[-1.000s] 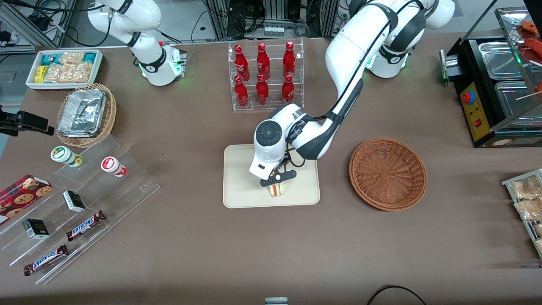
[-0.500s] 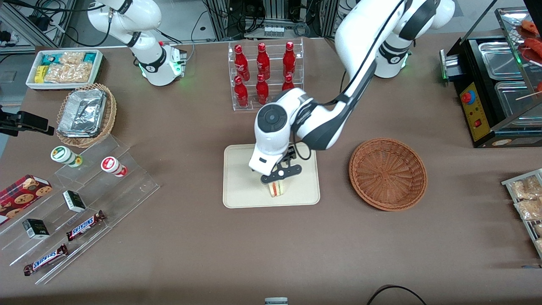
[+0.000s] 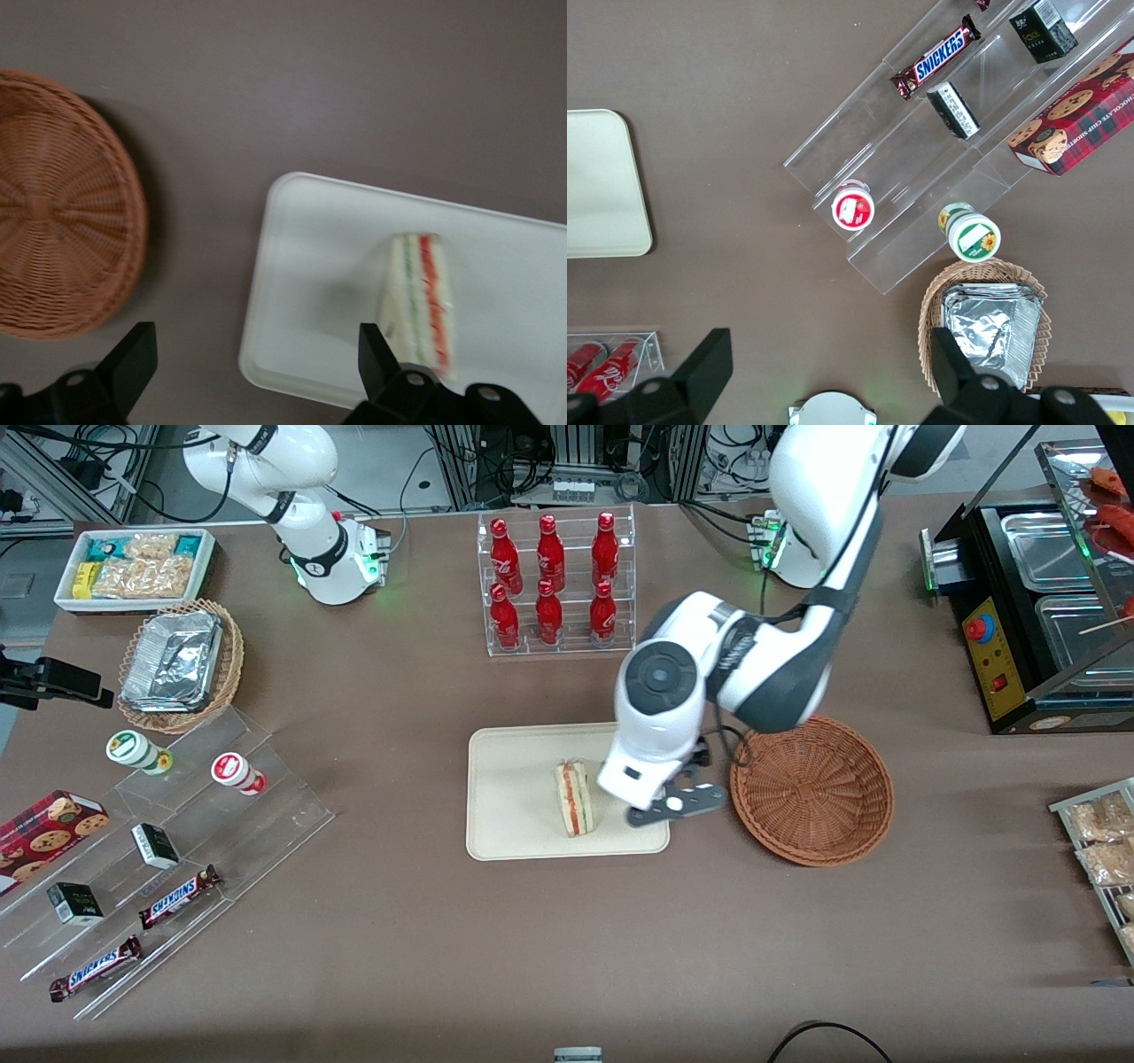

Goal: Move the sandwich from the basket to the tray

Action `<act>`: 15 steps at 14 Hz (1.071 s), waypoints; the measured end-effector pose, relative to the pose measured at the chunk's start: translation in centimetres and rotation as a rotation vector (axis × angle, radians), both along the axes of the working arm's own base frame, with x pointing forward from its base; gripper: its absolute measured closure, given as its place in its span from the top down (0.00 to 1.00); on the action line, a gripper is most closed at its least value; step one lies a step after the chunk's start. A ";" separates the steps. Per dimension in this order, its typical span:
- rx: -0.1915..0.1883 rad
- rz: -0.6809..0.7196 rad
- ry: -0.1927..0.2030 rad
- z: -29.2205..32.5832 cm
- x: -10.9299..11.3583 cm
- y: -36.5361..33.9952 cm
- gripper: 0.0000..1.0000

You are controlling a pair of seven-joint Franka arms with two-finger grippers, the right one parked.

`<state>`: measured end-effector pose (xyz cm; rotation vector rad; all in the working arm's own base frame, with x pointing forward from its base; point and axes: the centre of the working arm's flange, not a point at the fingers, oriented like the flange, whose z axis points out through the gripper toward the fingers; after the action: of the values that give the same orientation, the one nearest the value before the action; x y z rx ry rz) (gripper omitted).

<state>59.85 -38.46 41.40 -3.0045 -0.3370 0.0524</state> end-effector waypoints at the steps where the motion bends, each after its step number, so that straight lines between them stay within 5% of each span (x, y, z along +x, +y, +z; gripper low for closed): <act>1: 0.008 -0.019 0.009 0.3 0.8 2.1 1.00; 9: -0.013 -0.181 0.045 5.0 5.0 19.0 1.00; 15: -0.093 -0.418 0.103 11.5 1.4 30.8 1.00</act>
<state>61.28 -7.64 52.94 -3.0783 0.3125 0.1875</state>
